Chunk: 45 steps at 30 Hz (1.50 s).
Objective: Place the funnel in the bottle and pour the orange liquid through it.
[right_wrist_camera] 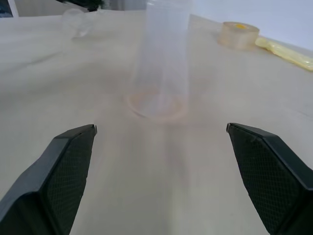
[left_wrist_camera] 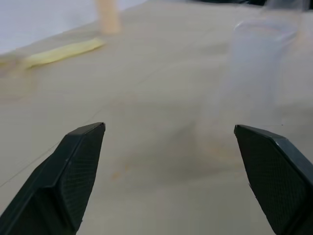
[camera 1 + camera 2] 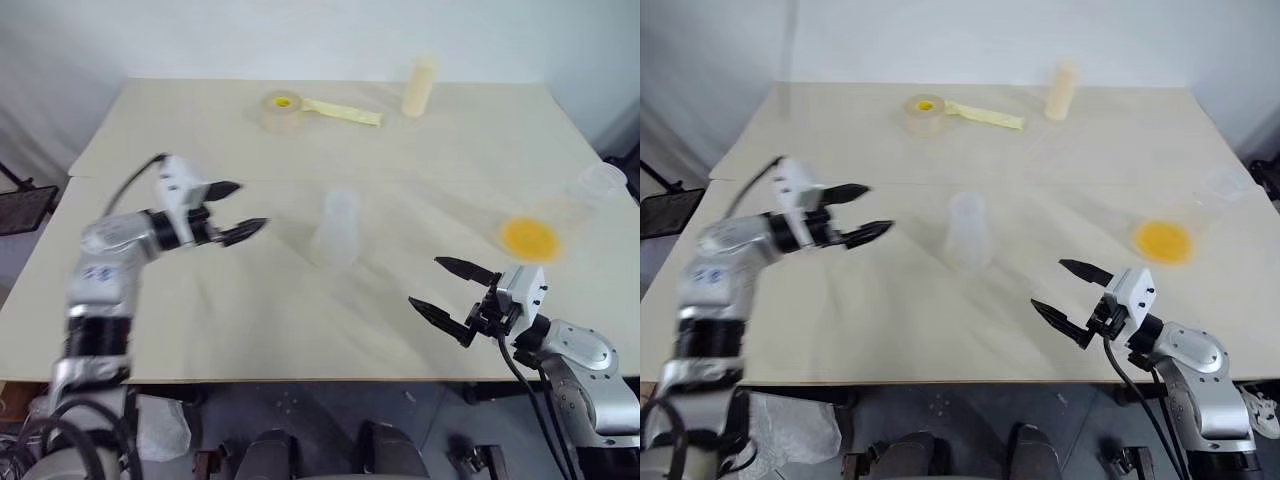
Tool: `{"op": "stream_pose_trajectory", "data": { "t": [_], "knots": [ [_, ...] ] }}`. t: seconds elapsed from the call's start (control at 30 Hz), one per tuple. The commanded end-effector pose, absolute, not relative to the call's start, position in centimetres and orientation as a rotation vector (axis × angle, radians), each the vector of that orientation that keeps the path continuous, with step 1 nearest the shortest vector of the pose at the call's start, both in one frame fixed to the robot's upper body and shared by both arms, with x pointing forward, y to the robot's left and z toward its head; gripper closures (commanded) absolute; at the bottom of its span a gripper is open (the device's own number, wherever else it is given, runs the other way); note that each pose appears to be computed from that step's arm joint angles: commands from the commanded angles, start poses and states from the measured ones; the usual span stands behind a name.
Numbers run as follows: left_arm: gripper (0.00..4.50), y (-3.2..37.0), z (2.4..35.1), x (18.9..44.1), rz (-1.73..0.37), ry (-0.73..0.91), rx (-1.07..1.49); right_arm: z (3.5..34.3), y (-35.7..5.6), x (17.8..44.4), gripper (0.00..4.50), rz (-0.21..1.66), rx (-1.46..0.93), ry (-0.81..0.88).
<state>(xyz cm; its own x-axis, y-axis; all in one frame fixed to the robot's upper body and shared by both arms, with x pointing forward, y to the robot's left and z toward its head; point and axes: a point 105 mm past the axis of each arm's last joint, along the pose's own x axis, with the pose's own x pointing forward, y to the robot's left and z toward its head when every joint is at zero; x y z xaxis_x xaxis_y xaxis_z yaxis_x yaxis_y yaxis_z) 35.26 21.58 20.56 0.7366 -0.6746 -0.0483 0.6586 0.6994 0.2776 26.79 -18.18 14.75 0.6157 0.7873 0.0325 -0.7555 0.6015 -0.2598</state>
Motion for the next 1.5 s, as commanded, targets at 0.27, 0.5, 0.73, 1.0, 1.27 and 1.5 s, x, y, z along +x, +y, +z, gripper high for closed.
{"op": "stream_pose_trajectory", "data": {
  "t": [0.27,0.5,0.73,1.0,1.27,1.5],
  "knots": [
    [0.01,29.9,19.3,27.8,-0.237,-0.111,0.279,15.8,-18.5,27.0,0.0,1.069,-0.23,-0.166],
    [0.01,32.3,17.6,24.3,-0.027,-0.067,0.268,16.2,-17.9,28.6,0.0,1.141,-0.233,-0.172],
    [0.01,32.2,17.4,25.4,0.033,-0.061,0.272,16.7,-16.9,29.4,0.0,1.164,-0.235,-0.192],
    [0.01,32.2,17.7,32.6,0.149,-0.044,0.348,16.9,-16.5,29.0,0.0,1.141,-0.24,-0.197],
    [0.01,32.1,17.0,36.8,0.121,0.09,0.411,17.0,-16.8,28.8,0.0,1.103,-0.245,-0.19],
    [0.01,32.0,17.6,37.5,0.1,0.102,0.446,16.8,-17.0,28.3,0.0,1.083,-0.245,-0.184]
  ]
}}
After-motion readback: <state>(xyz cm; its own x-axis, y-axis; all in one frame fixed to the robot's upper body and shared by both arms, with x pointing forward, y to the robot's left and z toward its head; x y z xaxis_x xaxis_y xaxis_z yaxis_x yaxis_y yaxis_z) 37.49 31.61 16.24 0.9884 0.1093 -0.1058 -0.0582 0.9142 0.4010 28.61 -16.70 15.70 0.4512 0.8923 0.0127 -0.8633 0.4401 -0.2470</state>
